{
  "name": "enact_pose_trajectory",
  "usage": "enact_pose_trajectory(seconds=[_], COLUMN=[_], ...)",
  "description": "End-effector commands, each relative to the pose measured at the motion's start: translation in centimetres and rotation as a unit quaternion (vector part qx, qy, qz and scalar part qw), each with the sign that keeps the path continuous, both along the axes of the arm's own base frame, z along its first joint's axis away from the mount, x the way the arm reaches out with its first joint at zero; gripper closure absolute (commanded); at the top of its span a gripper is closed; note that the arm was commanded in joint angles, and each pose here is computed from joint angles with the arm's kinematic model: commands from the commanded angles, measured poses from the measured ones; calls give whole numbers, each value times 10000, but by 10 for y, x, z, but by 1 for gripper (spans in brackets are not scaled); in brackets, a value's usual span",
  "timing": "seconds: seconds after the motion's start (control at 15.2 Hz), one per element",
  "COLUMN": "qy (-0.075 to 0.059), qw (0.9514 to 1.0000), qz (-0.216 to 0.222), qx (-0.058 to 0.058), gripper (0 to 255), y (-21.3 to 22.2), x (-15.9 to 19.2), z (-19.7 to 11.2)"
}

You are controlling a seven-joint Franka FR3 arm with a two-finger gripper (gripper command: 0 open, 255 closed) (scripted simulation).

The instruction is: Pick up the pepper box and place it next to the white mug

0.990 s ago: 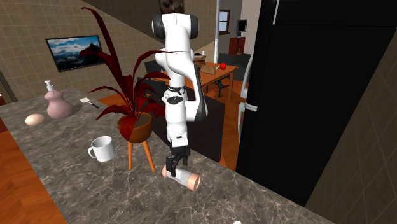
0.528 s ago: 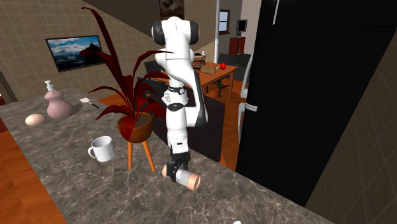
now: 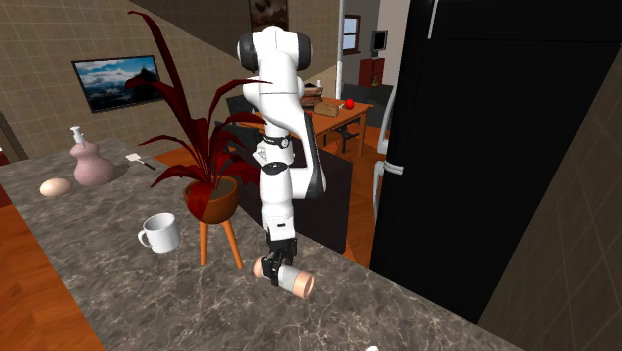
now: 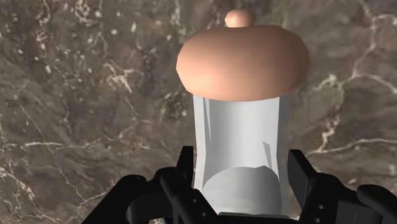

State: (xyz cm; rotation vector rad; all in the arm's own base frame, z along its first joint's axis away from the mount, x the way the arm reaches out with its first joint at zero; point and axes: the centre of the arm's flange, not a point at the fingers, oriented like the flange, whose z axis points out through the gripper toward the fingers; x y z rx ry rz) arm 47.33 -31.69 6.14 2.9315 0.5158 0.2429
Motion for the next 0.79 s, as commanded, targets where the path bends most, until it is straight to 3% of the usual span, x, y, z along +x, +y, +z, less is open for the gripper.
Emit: enact_pose_trajectory(seconds=[0.0, 0.4, 0.73], qy=[0, 0, 0], qw=[10000, 10000, 10000], qz=[0, 0, 0], qx=[0, 0, 0], gripper=[255, 255, 255], y=[0, 0, 0], x=[0, 0, 0], z=[0, 0, 26])
